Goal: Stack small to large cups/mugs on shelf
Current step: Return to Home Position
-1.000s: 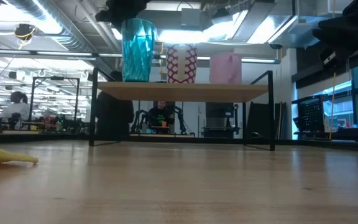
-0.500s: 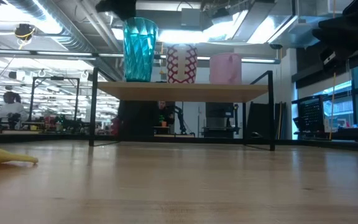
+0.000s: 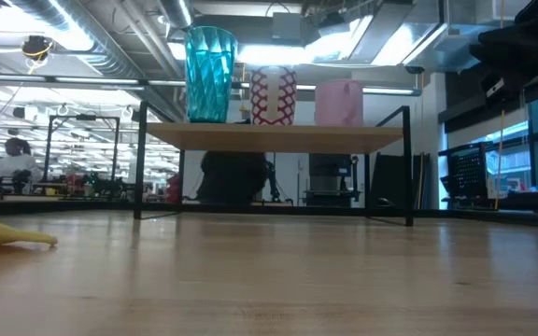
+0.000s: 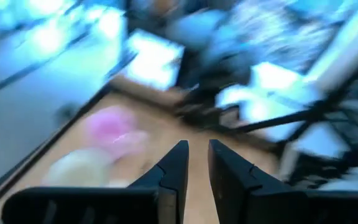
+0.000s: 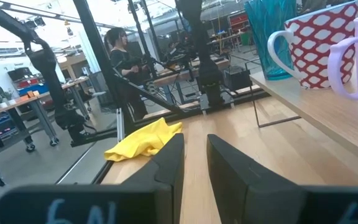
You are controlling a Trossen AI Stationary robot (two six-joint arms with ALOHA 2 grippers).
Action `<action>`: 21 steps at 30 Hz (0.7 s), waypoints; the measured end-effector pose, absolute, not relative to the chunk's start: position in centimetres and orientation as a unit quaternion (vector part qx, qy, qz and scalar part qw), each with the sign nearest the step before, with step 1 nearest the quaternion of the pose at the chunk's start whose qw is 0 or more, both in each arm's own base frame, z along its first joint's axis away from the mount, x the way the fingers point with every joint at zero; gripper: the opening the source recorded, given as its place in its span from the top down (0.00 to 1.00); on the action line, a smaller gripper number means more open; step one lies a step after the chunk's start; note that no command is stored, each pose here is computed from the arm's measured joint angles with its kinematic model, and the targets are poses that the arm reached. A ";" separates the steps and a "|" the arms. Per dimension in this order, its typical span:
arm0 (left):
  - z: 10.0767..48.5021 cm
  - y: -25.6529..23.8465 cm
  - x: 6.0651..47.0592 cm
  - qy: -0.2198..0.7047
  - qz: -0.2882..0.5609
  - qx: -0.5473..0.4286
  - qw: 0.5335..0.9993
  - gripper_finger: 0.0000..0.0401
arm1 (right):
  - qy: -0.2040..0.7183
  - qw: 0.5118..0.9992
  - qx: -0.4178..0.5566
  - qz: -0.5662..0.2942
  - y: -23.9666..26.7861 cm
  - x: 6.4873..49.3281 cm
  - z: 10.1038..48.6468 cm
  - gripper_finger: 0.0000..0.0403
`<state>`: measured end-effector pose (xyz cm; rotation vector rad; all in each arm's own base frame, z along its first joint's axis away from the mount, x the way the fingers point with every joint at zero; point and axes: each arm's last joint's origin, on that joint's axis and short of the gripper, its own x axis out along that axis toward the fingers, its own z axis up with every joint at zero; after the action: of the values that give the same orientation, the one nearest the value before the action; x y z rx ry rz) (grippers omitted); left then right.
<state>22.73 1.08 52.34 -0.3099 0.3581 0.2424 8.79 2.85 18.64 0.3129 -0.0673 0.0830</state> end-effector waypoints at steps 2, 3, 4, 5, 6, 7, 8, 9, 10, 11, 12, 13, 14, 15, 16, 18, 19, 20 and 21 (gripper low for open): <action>52.6 -1.7 23.3 0.125 0.073 -0.137 0.980 0.86 | -0.033 0.986 0.155 0.041 2.9 8.8 18.6 0.82; 52.4 -3.2 23.5 0.103 0.053 -0.129 0.985 0.86 | -0.033 0.986 0.156 0.041 2.9 8.8 18.6 0.82; 52.1 -4.5 23.9 0.082 0.034 -0.119 0.989 0.86 | -0.032 0.986 0.156 0.041 2.9 8.8 18.6 0.82; 51.7 -5.8 24.3 0.060 0.011 -0.111 0.992 0.86 | -0.032 0.987 0.155 0.041 2.9 8.8 18.6 0.82; 51.0 -7.1 24.7 0.042 -0.013 -0.105 0.993 0.86 | -0.032 0.987 0.155 0.041 2.9 8.8 18.6 0.82; 50.0 -8.3 25.2 0.030 -0.033 -0.103 0.994 0.86 | -0.032 0.987 0.155 0.041 2.9 8.8 18.6 0.82; 49.1 -9.3 25.5 0.017 -0.050 -0.101 0.993 0.86 | -0.032 0.986 0.156 0.041 2.9 8.8 18.6 0.82; 48.0 -10.2 25.8 0.009 -0.064 -0.099 0.993 0.86 | -0.031 0.986 0.155 0.042 2.9 8.8 18.6 0.82; 46.8 -10.9 25.9 0.003 -0.075 -0.099 0.992 0.86 | -0.031 0.987 0.155 0.042 2.9 8.8 18.6 0.82; 45.8 -11.3 25.8 -0.002 -0.083 -0.101 0.991 0.86 | -0.031 0.987 0.155 0.042 2.9 8.8 18.6 0.82; 45.0 -11.6 25.6 -0.010 -0.089 -0.105 0.990 0.86 | -0.031 0.987 0.155 0.042 2.9 8.8 18.6 0.82; 44.2 -11.7 25.2 -0.024 -0.089 -0.111 0.990 0.86 | -0.031 0.986 0.155 0.042 2.9 8.8 18.6 0.82; 43.8 -11.8 24.8 -0.043 -0.082 -0.119 0.989 0.86 | -0.031 0.987 0.155 0.042 2.9 8.8 18.6 0.82; 43.3 -11.7 24.1 -0.061 -0.073 -0.120 0.988 0.86 | -0.031 0.987 0.155 0.042 2.9 8.8 18.6 0.82; 42.8 -11.7 23.4 -0.076 -0.067 -0.114 0.988 0.86 | -0.031 0.987 0.155 0.042 2.9 8.8 18.6 0.82; 41.6 -11.4 21.5 -0.092 -0.063 -0.100 0.989 0.86 | -0.031 0.986 0.156 0.042 2.9 8.8 18.6 0.82; 40.9 -11.1 20.5 -0.092 -0.064 -0.101 0.988 0.86 | -0.031 0.986 0.155 0.042 2.9 8.8 18.6 0.82; 40.1 -10.8 19.5 -0.090 -0.065 -0.104 0.988 0.86 | -0.031 0.987 0.155 0.042 2.9 8.8 18.6 0.82; 39.3 -10.5 18.5 -0.085 -0.067 -0.115 0.987 0.86 | -0.031 0.987 0.155 0.042 2.9 8.8 18.6 0.82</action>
<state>18.48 -10.48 39.27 -0.2316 -0.1710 -0.1338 8.79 2.86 18.59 0.3105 -0.0630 0.0835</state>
